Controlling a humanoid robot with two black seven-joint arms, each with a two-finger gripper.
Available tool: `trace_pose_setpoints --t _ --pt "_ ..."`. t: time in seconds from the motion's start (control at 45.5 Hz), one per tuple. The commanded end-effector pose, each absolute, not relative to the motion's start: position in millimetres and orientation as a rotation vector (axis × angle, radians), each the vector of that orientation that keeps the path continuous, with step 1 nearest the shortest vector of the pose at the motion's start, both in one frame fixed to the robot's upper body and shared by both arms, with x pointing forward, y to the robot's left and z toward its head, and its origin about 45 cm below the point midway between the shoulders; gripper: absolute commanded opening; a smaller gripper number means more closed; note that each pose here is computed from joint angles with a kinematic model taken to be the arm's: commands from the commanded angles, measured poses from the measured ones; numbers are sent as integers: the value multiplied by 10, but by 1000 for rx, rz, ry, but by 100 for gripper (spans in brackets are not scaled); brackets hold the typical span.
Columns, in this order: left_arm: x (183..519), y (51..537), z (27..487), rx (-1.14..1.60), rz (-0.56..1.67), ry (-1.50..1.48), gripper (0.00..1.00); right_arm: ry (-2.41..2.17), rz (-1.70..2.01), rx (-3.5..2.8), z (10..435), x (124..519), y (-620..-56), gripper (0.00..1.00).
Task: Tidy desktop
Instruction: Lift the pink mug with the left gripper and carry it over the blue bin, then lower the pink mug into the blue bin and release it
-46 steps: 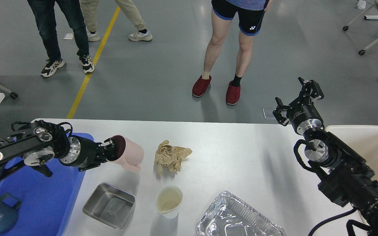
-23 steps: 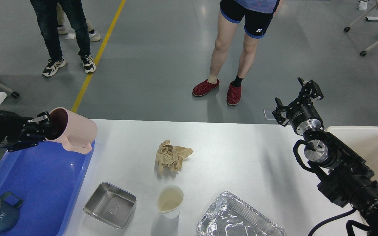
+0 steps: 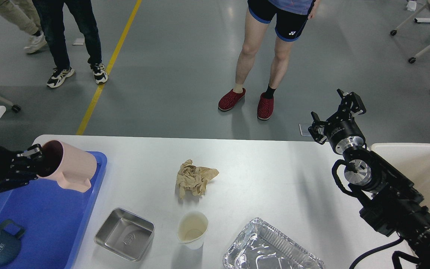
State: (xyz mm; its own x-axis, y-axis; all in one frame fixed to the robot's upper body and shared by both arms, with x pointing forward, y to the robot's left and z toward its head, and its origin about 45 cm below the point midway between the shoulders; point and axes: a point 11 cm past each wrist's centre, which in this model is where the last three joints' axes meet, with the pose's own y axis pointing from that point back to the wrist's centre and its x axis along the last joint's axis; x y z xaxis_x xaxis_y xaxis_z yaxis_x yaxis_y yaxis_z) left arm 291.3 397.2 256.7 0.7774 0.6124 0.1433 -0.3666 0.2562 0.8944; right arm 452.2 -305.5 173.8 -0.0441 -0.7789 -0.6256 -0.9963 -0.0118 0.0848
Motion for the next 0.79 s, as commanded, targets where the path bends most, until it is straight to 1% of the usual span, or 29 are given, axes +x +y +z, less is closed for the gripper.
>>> trace_pose_setpoints --t 0.0,0.22,0.329,0.571,0.769 --pt "2756 4162 2246 1178 722 348 0 1880 738 -1836 1729 4520 -3073 100" --pt "2513 4516 1909 1260 834 465 0 1884 739 -1834 1722 4518 -3081 100" --pt "2420 4618 1718 1290 855 517 0 1884 739 -1834 1722 4518 -3081 100" --pt "2327 4611 1363 1311 868 584 0 1884 739 -1834 1722 4518 -3081 100" --pt "2211 4633 1257 1331 880 612 1 1885 739 -1834 1719 4517 -3085 100"
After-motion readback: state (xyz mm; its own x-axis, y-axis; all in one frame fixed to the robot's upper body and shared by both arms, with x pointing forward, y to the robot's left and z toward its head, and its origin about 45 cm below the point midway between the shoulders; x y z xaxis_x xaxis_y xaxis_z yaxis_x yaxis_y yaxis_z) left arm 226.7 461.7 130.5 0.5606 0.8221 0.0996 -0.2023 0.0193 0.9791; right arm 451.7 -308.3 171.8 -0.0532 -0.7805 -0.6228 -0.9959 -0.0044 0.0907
